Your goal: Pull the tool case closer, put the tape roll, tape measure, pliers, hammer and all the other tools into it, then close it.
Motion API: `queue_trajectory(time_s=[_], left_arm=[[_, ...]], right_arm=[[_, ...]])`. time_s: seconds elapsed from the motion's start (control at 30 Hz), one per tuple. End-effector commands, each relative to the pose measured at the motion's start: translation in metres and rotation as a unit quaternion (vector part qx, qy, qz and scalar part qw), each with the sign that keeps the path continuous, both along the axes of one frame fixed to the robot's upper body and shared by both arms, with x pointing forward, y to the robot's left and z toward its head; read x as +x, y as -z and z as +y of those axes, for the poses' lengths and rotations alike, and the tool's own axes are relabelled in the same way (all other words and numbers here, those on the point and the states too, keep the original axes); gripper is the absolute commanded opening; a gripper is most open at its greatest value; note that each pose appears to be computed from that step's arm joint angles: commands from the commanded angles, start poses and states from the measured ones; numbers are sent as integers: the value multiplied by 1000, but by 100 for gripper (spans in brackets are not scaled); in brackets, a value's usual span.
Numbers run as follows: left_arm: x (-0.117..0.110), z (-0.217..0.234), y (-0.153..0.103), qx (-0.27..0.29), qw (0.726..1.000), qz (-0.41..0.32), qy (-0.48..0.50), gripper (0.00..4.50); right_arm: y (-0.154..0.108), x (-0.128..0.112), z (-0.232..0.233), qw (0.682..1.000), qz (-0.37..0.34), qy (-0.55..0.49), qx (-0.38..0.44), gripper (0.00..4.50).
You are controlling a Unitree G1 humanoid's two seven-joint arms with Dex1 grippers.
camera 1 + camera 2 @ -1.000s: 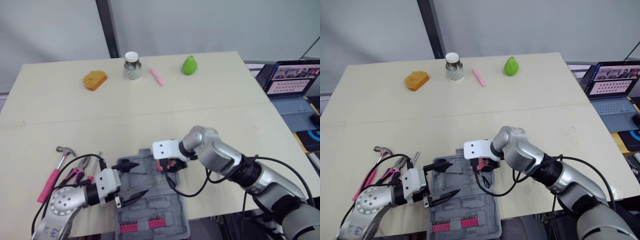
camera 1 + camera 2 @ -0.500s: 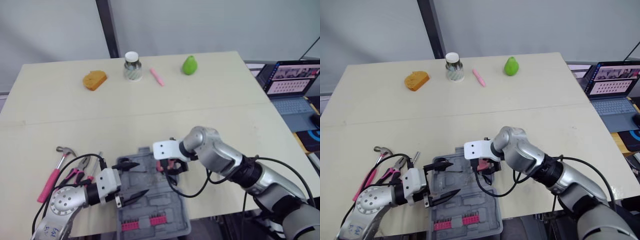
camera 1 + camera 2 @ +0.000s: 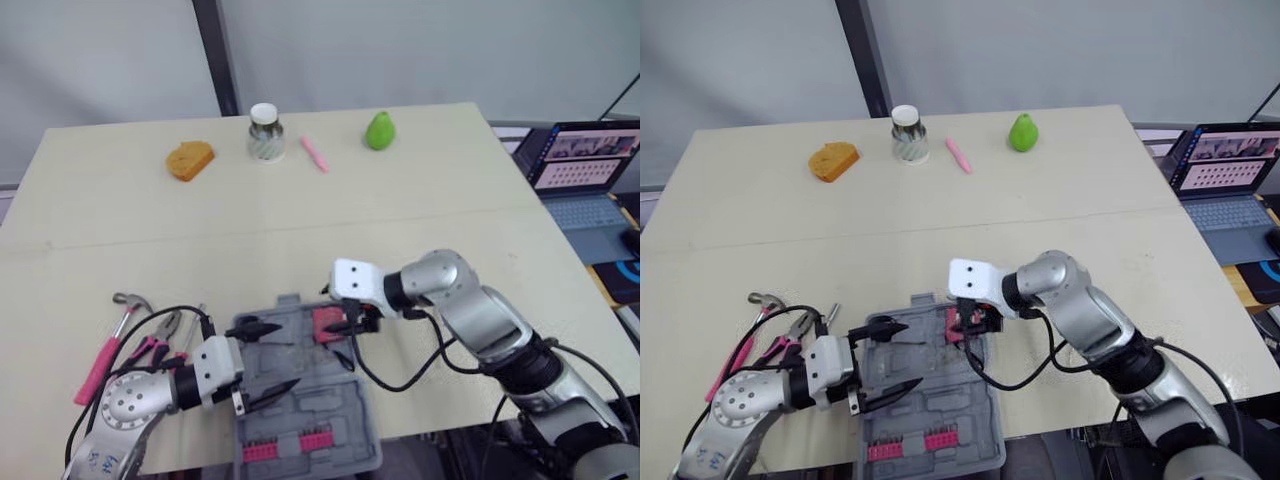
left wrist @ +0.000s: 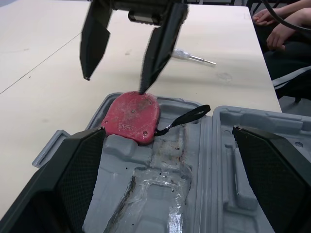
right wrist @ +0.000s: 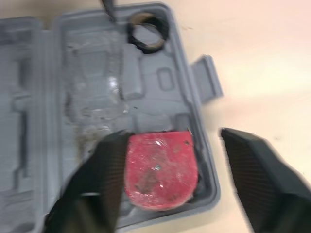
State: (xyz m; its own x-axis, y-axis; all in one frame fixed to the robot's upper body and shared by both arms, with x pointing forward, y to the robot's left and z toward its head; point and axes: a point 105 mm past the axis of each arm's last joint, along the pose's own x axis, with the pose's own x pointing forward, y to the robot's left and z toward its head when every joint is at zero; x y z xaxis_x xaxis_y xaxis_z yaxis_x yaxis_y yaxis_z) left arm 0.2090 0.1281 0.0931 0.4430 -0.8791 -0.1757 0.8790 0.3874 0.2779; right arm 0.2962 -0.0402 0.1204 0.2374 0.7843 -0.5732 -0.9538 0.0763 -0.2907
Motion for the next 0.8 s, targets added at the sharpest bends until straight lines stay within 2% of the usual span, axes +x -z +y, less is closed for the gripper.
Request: queue_trajectory(time_s=[0.03, 0.07, 0.17, 0.53, 0.63, 0.7, 0.73, 0.77, 0.8], left_arm=[[-1, -3, -6, -7, 1000, -10, 11, 450], [0, -3, -6, -6, 1000, -10, 11, 450], [0, -2, -6, -5, 1000, -10, 10, 450], [-1, -1, -7, -2, 1000, -10, 8, 450], [-2, -1, -7, -2, 1000, -9, 9, 450], [-2, -1, -7, -2, 1000, -9, 9, 450], [-2, -1, -7, -2, 1000, -9, 9, 450], [-2, -1, -7, -2, 1000, -9, 9, 450], [-2, -2, -7, -3, 1000, -9, 9, 450]], right_arm=[[-9, 1, 7, 998, -22, -5, 53, 188], [-7, 0, 8, 998, -17, -5, 58, 157], [0, -2, 7, 998, -11, -6, 55, 9], [8, -12, 6, 997, 14, -22, 72, 9], [9, -13, 6, 997, 24, -23, 74, 84], [9, -13, 6, 997, 20, -22, 74, 179], [9, -12, 6, 997, 16, -20, 72, 242], [9, -11, 6, 997, 13, -19, 72, 281], [9, -11, 6, 997, 14, -18, 73, 281]])
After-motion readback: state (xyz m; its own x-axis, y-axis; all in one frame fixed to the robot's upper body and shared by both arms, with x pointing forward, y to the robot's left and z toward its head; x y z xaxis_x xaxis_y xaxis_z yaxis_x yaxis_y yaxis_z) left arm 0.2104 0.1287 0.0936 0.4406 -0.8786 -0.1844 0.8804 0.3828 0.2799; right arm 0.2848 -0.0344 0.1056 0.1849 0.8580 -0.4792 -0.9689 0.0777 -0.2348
